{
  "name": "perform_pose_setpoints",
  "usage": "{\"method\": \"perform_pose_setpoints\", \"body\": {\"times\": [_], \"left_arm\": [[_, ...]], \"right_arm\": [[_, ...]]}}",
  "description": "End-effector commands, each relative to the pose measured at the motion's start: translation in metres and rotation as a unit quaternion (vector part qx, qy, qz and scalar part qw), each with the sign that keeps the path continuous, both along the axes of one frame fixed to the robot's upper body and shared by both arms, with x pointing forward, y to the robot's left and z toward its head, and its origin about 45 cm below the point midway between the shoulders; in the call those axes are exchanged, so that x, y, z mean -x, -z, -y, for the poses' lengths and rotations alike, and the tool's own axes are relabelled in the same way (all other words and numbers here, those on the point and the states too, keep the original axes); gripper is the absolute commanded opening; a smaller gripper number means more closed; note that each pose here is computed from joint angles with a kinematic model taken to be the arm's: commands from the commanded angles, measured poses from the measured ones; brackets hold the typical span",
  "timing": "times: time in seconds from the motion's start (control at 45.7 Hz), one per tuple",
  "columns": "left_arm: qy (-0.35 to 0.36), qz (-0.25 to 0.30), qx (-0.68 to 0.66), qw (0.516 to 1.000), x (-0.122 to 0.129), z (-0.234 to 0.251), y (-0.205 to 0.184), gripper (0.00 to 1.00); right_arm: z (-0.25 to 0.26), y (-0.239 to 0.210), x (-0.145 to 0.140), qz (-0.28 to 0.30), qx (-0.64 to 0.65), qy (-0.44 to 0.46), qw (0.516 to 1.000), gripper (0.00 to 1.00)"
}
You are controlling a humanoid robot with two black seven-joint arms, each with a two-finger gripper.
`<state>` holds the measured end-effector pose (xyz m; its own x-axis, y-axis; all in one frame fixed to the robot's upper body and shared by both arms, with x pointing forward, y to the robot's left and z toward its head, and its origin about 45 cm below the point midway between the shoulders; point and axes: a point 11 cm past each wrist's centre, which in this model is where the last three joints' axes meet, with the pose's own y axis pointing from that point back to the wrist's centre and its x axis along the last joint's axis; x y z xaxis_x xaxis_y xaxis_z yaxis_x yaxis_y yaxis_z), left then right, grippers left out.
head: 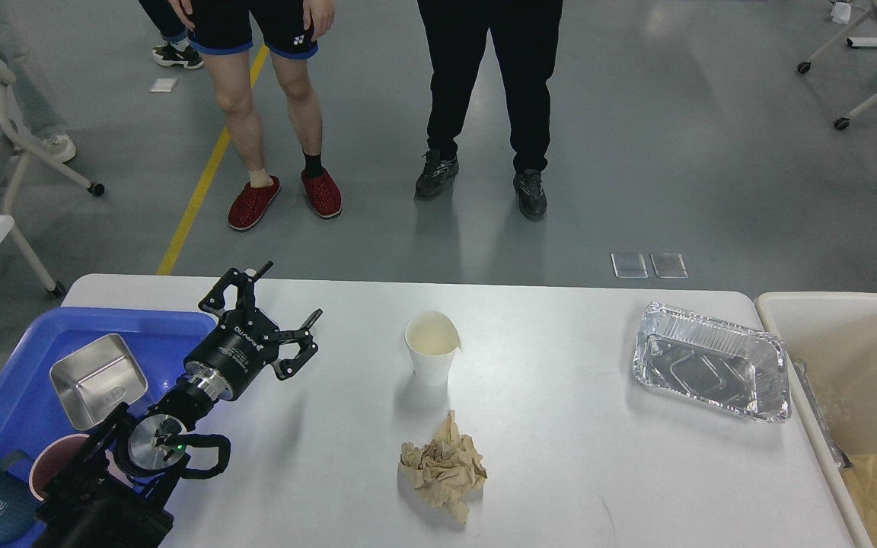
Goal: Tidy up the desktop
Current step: 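Reach the right gripper to the foil tray's edge nearest it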
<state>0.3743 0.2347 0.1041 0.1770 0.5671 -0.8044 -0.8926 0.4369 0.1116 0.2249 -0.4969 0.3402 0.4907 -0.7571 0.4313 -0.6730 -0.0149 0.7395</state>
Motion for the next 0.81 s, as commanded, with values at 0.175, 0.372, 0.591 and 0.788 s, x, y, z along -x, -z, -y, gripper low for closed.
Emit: {"method": "perform_pose_setpoints", "body": {"times": [0.175,0.372,0.591,0.788], "left_arm": [[-0.002,-0.004,-0.001,1.0,0.001,0.0,0.002,0.97],[-0.004,-0.008,-0.004,1.0,0.0,0.0,0.002,0.97],[-0.004,-0.01,-0.004,1.0,0.001,0.0,0.003,0.97],[-0.004,-0.01,-0.004,1.0,0.001,0.0,0.003,0.97]], "right_arm": [[-0.017,0.049,-0.006,-0.013,-0.029,-0.043,0.999,1.0],[-0.012,0.108,-0.018,-0.017,-0.024,-0.055,0.998,1.0],[0.008,0.175,-0.038,-0.011,-0.041,0.009,0.999,1.0],[-0.003,0.205,-0.065,0.001,-0.036,0.01,0.999,1.0]]}}
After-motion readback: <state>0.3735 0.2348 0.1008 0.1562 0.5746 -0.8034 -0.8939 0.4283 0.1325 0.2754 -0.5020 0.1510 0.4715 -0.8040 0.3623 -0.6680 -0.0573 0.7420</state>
